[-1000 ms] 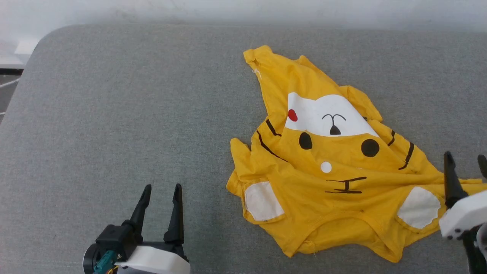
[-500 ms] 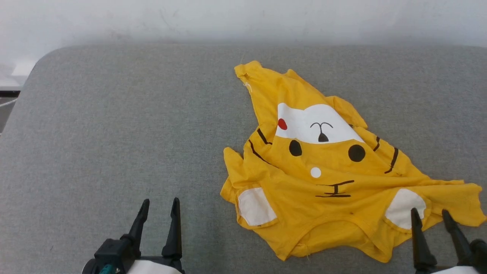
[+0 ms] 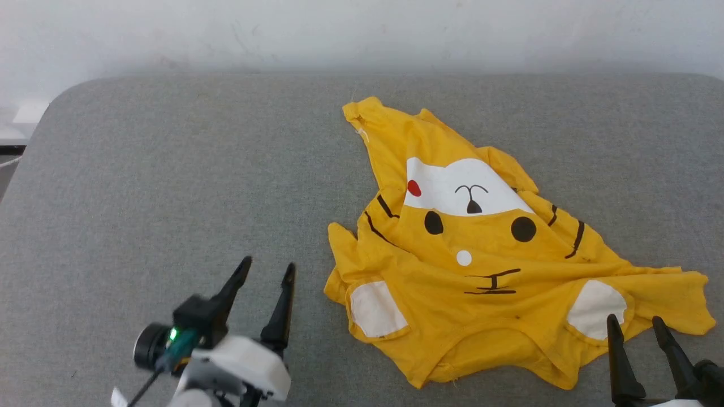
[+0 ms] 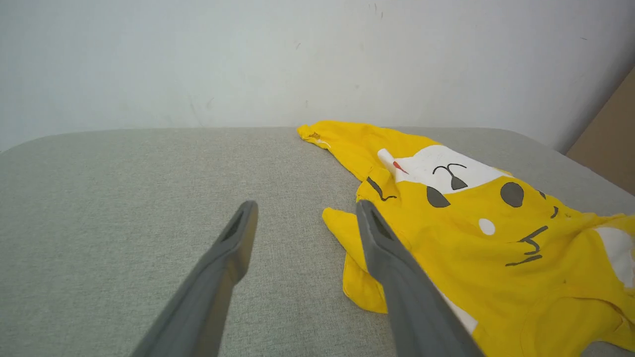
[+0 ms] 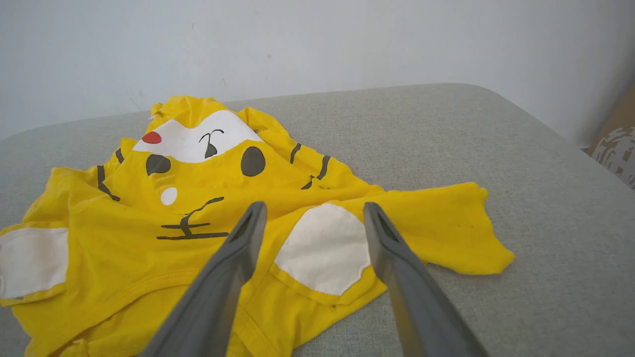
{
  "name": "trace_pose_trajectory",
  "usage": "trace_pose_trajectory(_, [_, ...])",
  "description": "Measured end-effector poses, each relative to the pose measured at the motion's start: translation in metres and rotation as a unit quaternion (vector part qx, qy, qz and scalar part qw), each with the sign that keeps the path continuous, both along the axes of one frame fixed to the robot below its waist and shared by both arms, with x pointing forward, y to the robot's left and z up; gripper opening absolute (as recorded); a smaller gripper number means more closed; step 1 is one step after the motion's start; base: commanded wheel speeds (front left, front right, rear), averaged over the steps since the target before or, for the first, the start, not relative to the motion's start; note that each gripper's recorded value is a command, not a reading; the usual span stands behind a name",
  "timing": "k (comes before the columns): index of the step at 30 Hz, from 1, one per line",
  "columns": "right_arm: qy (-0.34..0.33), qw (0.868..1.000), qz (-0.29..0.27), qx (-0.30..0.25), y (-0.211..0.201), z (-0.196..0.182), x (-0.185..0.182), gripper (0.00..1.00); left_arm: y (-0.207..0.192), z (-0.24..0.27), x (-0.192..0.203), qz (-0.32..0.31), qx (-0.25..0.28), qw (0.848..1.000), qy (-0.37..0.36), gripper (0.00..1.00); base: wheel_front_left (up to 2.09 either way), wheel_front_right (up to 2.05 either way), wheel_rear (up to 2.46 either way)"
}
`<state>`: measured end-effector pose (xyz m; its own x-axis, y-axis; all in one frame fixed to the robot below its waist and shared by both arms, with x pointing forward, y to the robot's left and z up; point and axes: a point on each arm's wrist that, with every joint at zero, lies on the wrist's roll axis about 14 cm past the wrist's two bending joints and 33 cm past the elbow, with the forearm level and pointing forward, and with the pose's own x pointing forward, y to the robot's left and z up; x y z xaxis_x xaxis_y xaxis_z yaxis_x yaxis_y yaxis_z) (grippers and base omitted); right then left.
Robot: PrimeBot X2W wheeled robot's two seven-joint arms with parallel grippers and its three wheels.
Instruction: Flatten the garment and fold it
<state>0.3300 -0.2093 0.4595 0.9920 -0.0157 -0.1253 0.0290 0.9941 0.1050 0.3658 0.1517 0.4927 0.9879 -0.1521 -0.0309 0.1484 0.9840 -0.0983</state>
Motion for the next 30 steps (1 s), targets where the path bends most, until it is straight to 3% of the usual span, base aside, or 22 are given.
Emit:
trace_pose_trajectory(8, [0.012, 1.000, 0.014, 0.007, 0.010, -0.009, 0.010, 1.00, -0.029, -0.013, 0.037, -0.081, 0.045, 0.991, 0.096, 1.00, 0.00, 0.00, 0.00])
trace_pose_trajectory(19, [0.026, 1.000, 0.008, 0.012, 0.008, -0.021, 0.020, 1.00, -0.047, -0.084, 0.039, -0.126, 0.055, 0.953, 0.268, 1.00, 0.00, 0.00, 0.00])
trace_pose_trajectory(24, [0.031, 0.999, 0.000, 0.011, 0.004, -0.024, 0.019, 1.00, -0.056, -0.102, 0.033, -0.141, 0.050, 0.939, 0.310, 1.00, 0.00, 0.00, 0.00])
trace_pose_trajectory(30, [0.034, 0.999, -0.003, 0.012, 0.003, -0.026, 0.020, 1.00, -0.062, -0.109, 0.039, -0.152, 0.062, 0.934, 0.317, 1.00, 0.00, 0.00, 0.00])
